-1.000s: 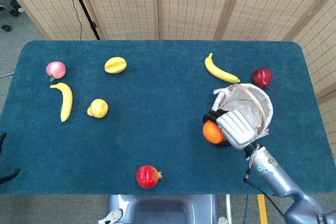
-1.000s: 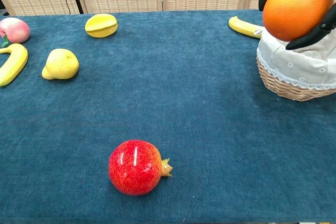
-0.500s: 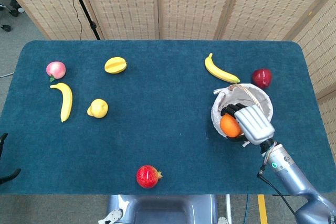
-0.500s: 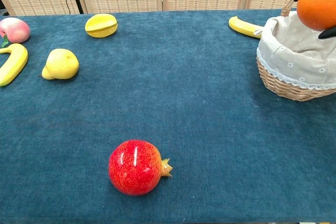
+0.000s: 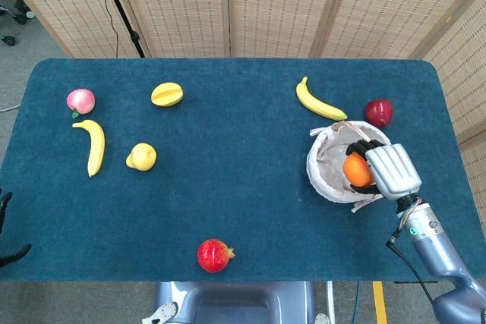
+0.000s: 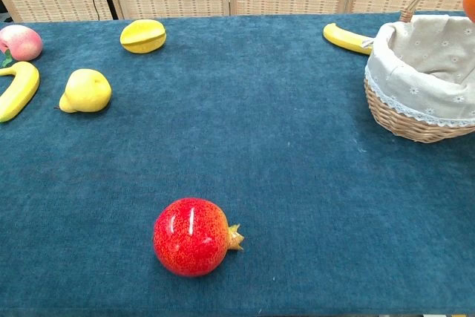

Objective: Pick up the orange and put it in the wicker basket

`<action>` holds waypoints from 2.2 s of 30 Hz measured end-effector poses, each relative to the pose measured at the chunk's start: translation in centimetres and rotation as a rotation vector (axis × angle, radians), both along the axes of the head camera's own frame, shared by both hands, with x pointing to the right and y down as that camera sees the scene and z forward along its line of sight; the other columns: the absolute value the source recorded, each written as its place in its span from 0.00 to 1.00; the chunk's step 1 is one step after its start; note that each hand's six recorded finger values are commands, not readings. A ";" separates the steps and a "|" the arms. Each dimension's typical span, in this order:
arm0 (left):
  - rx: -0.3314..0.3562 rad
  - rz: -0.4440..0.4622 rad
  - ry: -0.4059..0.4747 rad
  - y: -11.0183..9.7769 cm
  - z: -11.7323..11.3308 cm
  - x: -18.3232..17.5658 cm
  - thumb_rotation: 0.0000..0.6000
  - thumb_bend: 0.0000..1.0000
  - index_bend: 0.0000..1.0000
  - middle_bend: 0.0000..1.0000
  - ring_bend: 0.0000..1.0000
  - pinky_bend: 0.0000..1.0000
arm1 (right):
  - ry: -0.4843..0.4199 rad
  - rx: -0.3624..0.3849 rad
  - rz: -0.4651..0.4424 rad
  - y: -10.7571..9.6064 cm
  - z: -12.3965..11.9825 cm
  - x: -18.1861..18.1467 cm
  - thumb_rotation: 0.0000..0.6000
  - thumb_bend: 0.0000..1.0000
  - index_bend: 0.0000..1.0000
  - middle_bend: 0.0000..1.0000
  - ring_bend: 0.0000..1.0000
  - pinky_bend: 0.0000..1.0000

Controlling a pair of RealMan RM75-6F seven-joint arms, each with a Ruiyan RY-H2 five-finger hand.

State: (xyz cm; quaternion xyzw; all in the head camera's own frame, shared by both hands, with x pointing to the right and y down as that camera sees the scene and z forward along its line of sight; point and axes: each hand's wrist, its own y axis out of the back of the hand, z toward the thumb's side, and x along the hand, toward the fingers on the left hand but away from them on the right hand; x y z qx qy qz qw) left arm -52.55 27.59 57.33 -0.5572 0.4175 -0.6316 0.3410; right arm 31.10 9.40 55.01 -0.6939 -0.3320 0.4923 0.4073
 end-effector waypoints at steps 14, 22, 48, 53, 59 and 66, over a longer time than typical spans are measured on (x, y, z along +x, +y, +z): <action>0.002 -0.003 0.005 -0.1 -0.1 -0.1 1.00 0.00 0.00 0.00 0.00 0.00 | -0.019 -0.054 -0.063 1.0 -0.2 -1.7 1.00 0.00 0.15 0.06 0.14 0.25; 0.003 0.001 0.005 0.0 -0.1 0.0 1.00 0.00 0.00 0.00 0.00 0.00 | -0.018 -0.061 -0.058 1.1 -0.5 -1.7 1.00 0.00 0.16 0.06 0.14 0.24; 0.009 0.009 -0.004 0.0 -0.3 0.2 1.00 0.00 0.00 0.00 0.00 0.00 | 0.130 0.066 0.107 10.3 -5.9 8.2 1.00 0.00 0.33 0.12 0.15 0.24; 0.012 0.014 -0.009 0.0 -0.3 0.3 1.00 0.00 0.00 0.00 0.00 0.00 | 0.162 0.060 0.158 12.4 -5.3 10.6 1.00 0.00 0.34 0.13 0.16 0.24; 0.031 0.031 -0.016 0.1 -0.9 0.7 1.00 0.00 0.00 0.00 0.00 0.00 | 0.191 0.050 0.234 14.3 -4.2 13.2 1.00 0.00 0.37 0.13 0.16 0.24; 0.031 0.039 -0.024 0.3 -1.0 0.9 1.00 0.00 0.00 0.00 0.00 0.00 | 0.207 0.067 0.314 15.7 -3.3 15.7 1.00 0.00 0.40 0.13 0.16 0.24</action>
